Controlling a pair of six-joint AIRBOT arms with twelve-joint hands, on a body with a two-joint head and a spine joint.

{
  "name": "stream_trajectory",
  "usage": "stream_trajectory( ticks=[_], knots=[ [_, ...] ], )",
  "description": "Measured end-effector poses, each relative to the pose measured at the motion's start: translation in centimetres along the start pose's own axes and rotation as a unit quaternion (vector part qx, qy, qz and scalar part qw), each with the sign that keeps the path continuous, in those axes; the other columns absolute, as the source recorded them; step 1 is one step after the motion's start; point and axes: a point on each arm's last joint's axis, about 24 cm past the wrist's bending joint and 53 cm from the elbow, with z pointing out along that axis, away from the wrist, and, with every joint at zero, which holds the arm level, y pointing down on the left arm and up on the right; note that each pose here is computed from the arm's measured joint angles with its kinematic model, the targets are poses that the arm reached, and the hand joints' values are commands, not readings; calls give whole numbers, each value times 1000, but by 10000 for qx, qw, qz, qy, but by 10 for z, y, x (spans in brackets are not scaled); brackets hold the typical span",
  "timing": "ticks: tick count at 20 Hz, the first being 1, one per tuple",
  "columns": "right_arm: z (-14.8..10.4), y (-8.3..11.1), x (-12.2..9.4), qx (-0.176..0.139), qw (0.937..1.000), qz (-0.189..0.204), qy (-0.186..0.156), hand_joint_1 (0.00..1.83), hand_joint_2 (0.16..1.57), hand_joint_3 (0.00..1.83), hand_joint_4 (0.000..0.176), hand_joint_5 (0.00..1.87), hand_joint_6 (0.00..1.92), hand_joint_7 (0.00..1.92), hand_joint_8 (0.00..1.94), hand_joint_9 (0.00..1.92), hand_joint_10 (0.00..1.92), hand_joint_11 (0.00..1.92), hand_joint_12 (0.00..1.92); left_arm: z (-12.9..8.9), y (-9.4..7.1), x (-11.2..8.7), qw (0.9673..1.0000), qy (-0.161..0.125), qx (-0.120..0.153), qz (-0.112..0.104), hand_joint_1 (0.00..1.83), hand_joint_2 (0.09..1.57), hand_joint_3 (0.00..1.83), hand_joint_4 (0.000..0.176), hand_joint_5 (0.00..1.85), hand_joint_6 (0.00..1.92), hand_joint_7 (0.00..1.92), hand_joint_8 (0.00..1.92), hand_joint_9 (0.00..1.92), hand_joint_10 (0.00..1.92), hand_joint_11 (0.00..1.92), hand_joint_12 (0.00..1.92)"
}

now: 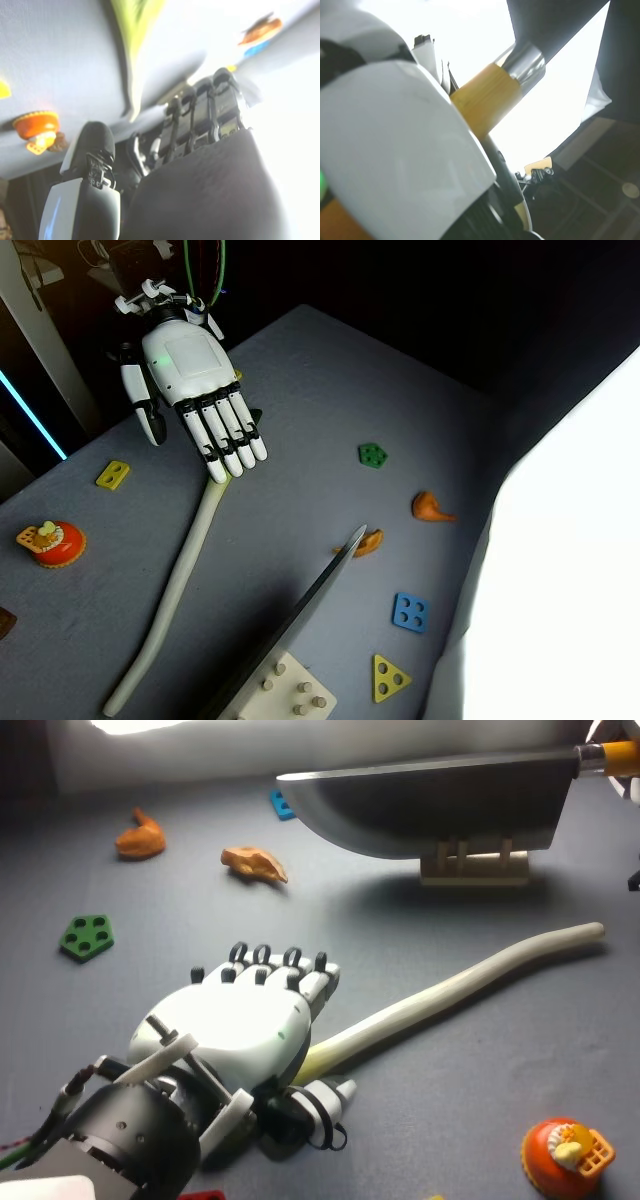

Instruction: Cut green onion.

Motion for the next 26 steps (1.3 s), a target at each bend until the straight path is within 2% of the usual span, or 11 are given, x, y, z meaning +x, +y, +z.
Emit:
stream_trajectory(
  ticks=[8,11,12,13,15,16,18,20,21,24,26],
  knots=[
    [-4,-5,4,9,10000,-23,28,1513,835,698,176,1270,1921,1506,1941,1590,1921,1653,1921,3,0,-18,9998,-181,53,87,494,1347,0,0,73,4,57,1,54,8,2,3],
    [-6,-6,6,12,10000,-45,50,1407,845,742,176,1181,1921,1400,1941,1500,1921,1565,1921,3,-1,-21,9997,-213,86,108,478,1354,0,0,64,2,69,6,61,10,3,5],
    [-6,-6,6,12,10000,-48,52,1049,794,1047,0,793,1755,1180,1941,1266,1921,1320,1921,3,-3,-21,9996,-217,120,131,476,1356,0,0,75,5,71,3,71,10,21,23],
    [-6,-6,6,8,10000,-44,48,1031,830,984,0,756,1734,1102,1941,1187,1921,1244,1921,4,-4,-22,9996,-219,136,122,463,1357,0,0,80,0,73,2,84,1,3,122],
    [-6,-6,6,6,10000,-51,52,1062,872,771,0,788,1540,908,1849,947,1921,963,1921,5,-7,-28,9992,-296,195,158,451,1359,1,0,78,1,57,1,61,1,0,80],
    [-6,-6,6,5,10000,-51,50,1130,925,695,0,717,1511,831,1647,750,1919,748,1921,5,-7,-31,9992,-326,193,158,447,1359,1,0,73,0,52,0,56,0,0,72],
    [-6,-5,6,-14,10000,-70,62,1146,1109,305,0,715,1341,770,1551,573,1827,532,1921,5,-8,-34,9989,-367,221,174,482,1348,0,0,76,1,52,0,49,0,0,78],
    [-6,-5,6,-18,10000,-71,55,1036,1218,54,0,732,1359,632,1337,472,1640,377,1921,5,-9,-34,9989,-359,239,183,474,1360,1,0,83,3,57,2,51,2,0,77],
    [-6,-5,6,-12,10000,-73,62,1014,1146,3,0,502,1175,491,1254,385,1609,312,1921,5,-9,-33,9989,-353,240,182,441,1370,6,0,82,2,57,2,52,2,0,70],
    [-7,-5,6,-55,9999,-39,155,987,1119,0,0,320,797,363,950,255,1478,163,1906,5,-9,-34,9989,-361,238,184,458,1363,1,0,72,2,51,1,48,0,0,31],
    [-8,-3,5,-133,9996,33,227,893,1098,0,0,216,498,336,455,169,1057,6,1661,5,-9,-34,9989,-362,237,186,487,1351,0,0,74,4,45,3,47,0,0,19]
  ],
)
